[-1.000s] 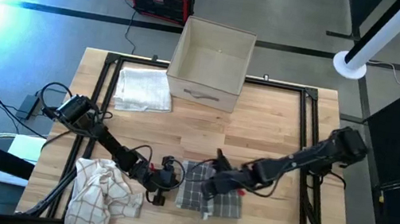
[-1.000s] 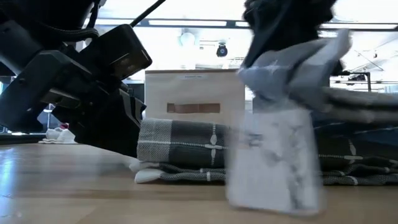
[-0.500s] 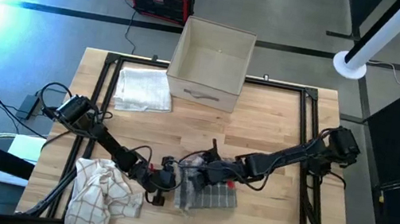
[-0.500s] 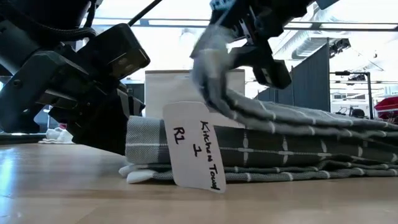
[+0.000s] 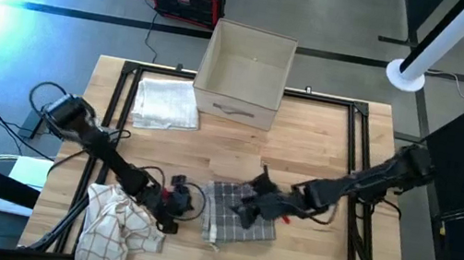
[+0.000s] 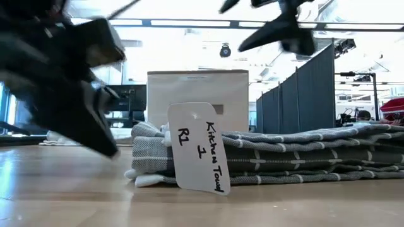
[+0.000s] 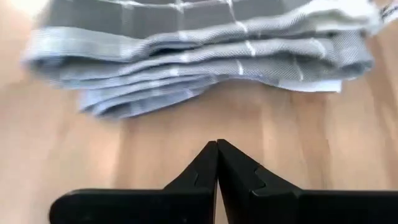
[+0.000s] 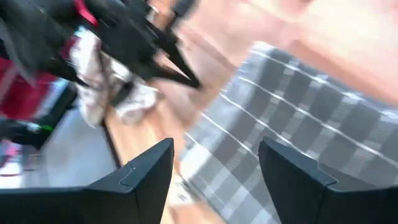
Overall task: Fold towel
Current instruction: Fold the gray towel
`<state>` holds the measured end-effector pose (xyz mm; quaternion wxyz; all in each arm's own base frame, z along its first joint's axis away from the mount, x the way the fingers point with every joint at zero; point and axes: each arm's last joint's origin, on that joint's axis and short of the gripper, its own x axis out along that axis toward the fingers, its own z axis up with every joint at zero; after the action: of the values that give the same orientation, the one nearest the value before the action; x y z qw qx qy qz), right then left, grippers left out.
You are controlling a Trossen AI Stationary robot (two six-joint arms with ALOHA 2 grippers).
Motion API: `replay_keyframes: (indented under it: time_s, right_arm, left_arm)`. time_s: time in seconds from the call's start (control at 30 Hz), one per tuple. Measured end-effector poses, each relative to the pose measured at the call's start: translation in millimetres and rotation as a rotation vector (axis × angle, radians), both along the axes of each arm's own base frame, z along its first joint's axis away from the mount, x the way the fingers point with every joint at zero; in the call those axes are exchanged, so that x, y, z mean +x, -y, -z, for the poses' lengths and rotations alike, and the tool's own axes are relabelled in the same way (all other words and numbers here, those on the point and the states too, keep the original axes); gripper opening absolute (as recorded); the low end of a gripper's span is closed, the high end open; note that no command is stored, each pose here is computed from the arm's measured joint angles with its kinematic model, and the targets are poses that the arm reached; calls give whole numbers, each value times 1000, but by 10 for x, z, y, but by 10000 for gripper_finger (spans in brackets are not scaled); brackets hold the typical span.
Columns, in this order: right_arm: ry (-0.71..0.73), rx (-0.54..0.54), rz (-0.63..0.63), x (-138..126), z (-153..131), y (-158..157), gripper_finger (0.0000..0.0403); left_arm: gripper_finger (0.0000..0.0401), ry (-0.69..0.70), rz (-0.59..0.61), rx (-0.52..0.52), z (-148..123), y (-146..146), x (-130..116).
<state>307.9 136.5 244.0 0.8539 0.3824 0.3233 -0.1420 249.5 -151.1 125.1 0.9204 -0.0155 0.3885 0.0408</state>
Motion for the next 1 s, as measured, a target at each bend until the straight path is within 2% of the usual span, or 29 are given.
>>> replay_keyframes:
  time_s: [0.07,0.17,0.27,0.4,0.57,0.77,0.9,1.0]
  right_arm:
    - [-37,-78,-4,-151,-19,-93,211]
    - [-92,-220,-44,-329,79,-278,204]
    - [-62,-316,-70,-445,314,-467,200]
    - [1,-416,-60,-577,732,-616,199]
    - [109,-438,76,-782,1223,-712,199]
    - [107,-464,54,-820,1700,-854,199]
    - [103,-498,53,-729,1827,-967,199]
    - [96,-535,32,-714,1768,-1039,199]
  left_arm:
    - [0,32,-36,22,-127,3,-70]
    - [0,104,1,25,-262,30,-70]
    - [0,164,18,-36,-309,-18,60]
    - [0,214,17,-47,-207,-128,264]
    - [0,159,13,-31,27,-265,395]
    - [0,67,3,-94,291,-301,439]
    - [0,53,27,-153,286,-252,423]
    - [0,59,49,-191,130,-247,370]
